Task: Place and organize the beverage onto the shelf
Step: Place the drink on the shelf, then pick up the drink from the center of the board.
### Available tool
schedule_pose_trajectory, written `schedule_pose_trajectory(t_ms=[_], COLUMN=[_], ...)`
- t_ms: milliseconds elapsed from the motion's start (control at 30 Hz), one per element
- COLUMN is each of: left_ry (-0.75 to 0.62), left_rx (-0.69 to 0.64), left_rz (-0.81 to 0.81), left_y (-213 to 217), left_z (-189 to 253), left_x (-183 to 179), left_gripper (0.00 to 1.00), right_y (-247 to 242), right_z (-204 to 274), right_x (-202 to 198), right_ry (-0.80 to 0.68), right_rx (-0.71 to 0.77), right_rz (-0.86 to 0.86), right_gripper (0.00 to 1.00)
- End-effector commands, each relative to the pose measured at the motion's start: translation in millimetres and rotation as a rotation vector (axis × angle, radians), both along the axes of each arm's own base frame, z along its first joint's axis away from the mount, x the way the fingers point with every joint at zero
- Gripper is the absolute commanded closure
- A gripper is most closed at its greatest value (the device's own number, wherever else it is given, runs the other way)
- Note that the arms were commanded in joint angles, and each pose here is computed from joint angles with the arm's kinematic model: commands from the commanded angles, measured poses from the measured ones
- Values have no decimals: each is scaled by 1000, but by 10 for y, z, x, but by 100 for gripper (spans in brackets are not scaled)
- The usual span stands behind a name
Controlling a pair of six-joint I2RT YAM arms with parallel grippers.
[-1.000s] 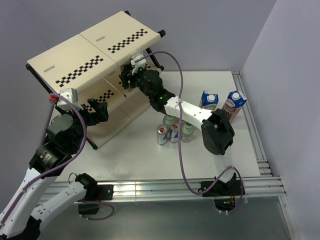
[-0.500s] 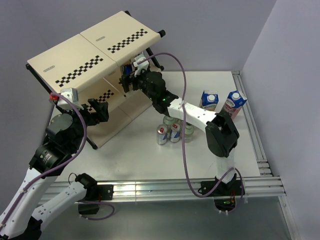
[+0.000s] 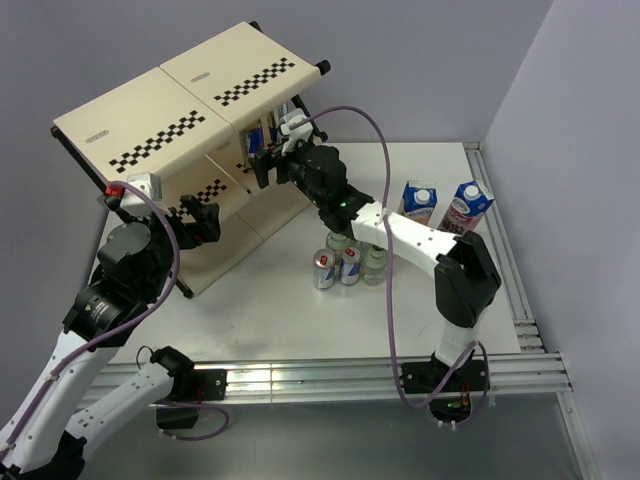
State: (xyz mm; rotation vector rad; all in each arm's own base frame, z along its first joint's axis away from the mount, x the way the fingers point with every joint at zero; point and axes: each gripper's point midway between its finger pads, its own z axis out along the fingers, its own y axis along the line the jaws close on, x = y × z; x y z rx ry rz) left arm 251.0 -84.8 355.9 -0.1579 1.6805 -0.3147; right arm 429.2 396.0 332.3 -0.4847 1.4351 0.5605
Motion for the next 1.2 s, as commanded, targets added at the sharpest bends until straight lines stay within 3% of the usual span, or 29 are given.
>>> schedule_pose_trajectory(t_ms=[0,167,533,700,1167], left_ry=[-9,-2,26,49,108], left_rx=[2,2,5,-14,-62], left_rz=[-2,-11,-103,-219,-577], left_y=[-17,-29,-201,-363,-735], left_z=[35,18,18,-39,-156], left_x=[53,81,91,-53,-689], left_gripper=[1,0,1,1,1], right_y=[-296,-556,-958,-1144,-1174], right_z=[311,299,-370,-930,-1426], right_x=[-140,-433,-1268,-1496,-1779], right_ry=[-30,22,309,476,562], right_rx=[25,11,-132,-261,-373], right_rz=[-49,-43,90,82,20], right_gripper=[0,1,3,6,7])
